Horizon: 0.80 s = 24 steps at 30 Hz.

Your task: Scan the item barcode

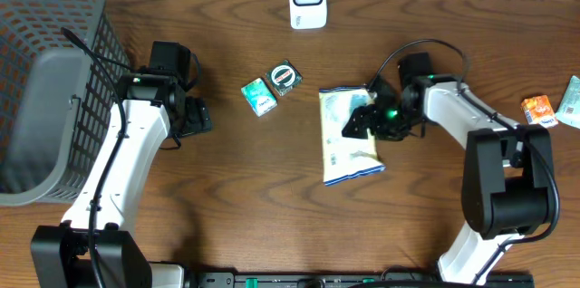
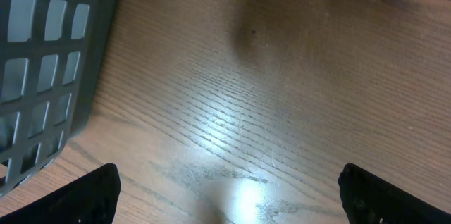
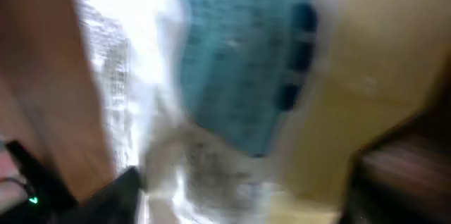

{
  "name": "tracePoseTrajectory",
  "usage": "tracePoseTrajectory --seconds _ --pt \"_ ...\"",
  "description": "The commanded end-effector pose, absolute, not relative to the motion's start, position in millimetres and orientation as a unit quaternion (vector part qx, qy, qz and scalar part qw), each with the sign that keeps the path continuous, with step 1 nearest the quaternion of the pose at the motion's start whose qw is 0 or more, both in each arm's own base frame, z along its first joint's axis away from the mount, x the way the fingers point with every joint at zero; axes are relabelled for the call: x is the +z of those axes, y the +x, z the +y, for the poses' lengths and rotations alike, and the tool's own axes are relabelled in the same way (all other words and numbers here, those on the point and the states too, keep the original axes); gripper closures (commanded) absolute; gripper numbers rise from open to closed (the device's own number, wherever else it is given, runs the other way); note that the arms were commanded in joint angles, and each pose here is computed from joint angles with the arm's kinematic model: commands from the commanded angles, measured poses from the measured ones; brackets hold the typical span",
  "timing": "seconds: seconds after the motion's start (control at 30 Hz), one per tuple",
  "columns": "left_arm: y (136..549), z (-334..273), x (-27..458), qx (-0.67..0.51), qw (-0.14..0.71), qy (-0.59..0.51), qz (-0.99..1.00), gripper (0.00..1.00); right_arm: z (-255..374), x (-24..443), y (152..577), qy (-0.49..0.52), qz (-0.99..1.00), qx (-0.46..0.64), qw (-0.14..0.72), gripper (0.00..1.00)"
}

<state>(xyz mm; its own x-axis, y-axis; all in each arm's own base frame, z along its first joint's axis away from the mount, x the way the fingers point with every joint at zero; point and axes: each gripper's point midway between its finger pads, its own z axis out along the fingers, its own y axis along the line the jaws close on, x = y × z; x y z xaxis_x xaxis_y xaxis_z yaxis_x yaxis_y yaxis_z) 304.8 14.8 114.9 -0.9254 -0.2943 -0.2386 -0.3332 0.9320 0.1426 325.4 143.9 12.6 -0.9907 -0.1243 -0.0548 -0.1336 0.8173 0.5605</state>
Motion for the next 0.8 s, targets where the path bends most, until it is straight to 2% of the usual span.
tracePoseTrajectory --seconds 0.0,0.03,0.17,0.33,0.47,0.5,0.53,0.57,0.63,0.67,0.77 --pt "303.2 19.4 114.5 0.101 0.107 -0.169 0.975 0.02 141.7 -14.8 302.5 -0.049 0.961 0.270 -0.036 0.94" --pt "303.2 19.4 114.4 0.101 0.107 -0.169 0.975 0.02 141.8 -14.8 302.8 -0.048 0.961 0.270 -0.036 0.99" --pt "303.3 19.4 114.5 0.101 0.107 -0.169 0.975 0.02 138.3 -9.2 311.5 -0.024 0.962 0.271 -0.033 0.99" --pt "303.3 19.4 114.4 0.101 0.107 -0.169 0.975 0.02 110.2 24.6 340.8 0.027 0.963 0.268 -0.010 0.99" --pt "303.2 19.4 114.5 0.101 0.107 -0.169 0.975 0.02 93.6 44.9 346.0 0.045 0.968 0.246 -0.019 0.99" --pt "303.2 19.4 114.4 0.101 0.107 -0.169 0.975 0.02 94.2 49.6 342.4 0.042 0.968 0.246 -0.029 0.81" --pt "303.2 19.4 114.5 0.101 0.107 -0.169 0.975 0.02 95.2 50.2 339.4 0.042 0.968 0.245 -0.036 0.54" --pt "303.2 19.4 114.4 0.101 0.107 -0.169 0.975 0.02 96.6 50.2 335.4 0.041 0.968 0.244 -0.044 0.35" --pt "303.2 19.4 114.5 0.101 0.107 -0.169 0.975 0.02 100.1 48.7 331.0 0.033 0.968 0.243 -0.050 0.05" --pt "303.2 19.4 114.5 0.101 0.107 -0.169 0.975 0.02 101.4 47.0 329.5 0.029 0.969 0.239 -0.051 0.01" --pt "303.2 19.4 114.5 0.101 0.107 -0.169 0.975 0.02 101.9 41.1 330.7 0.016 0.975 0.215 -0.044 0.01"
